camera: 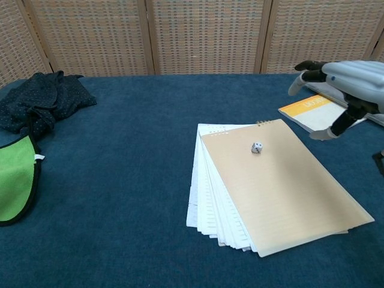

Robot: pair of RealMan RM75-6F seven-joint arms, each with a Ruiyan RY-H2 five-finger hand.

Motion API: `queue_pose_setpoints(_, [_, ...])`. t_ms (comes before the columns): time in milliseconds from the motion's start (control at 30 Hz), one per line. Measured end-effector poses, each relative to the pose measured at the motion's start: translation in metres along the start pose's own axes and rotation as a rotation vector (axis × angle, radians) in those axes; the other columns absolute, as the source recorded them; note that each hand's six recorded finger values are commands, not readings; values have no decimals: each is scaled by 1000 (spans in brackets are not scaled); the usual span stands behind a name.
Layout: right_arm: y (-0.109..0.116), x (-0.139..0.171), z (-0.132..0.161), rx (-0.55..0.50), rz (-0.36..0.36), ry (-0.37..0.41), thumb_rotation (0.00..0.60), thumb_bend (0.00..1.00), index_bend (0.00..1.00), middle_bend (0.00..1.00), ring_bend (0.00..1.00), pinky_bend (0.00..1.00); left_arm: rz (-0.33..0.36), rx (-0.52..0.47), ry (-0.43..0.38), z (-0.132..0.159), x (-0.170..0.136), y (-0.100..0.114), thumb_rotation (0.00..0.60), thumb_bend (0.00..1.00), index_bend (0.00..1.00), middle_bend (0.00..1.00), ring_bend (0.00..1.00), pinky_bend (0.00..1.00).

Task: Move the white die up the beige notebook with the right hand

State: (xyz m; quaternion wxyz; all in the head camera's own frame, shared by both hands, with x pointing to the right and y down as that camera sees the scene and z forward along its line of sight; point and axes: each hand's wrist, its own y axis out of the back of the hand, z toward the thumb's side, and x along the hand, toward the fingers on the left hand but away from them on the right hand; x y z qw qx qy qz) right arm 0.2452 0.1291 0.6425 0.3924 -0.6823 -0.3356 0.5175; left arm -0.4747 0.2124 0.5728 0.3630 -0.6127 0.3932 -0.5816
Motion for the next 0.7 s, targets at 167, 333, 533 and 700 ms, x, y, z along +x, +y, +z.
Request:
queue_pose_setpoints(167, [-5, 29, -30, 4, -12, -36, 600, 371, 187, 0, 0, 0, 0, 5, -4, 2, 0, 0, 600, 0, 0, 0, 0, 0])
queue_pose_setpoints(333, [-4, 64, -65, 8, -44, -77, 600, 343, 110, 0, 0, 0, 9, 10, -2, 2, -1, 1, 600, 0, 0, 0, 0, 0])
queue_pose_setpoints(533, [-3, 103, -99, 19, -62, -127, 600, 311, 60, 0, 0, 0, 18, 11, 12, -1, -1, 2, 600, 0, 0, 0, 0, 0])
queue_pose_setpoints(700, [2, 126, -112, 45, -97, -130, 600, 310, 59, 0, 0, 0, 33, 9, 27, -5, -3, 5, 600, 0, 0, 0, 0, 0])
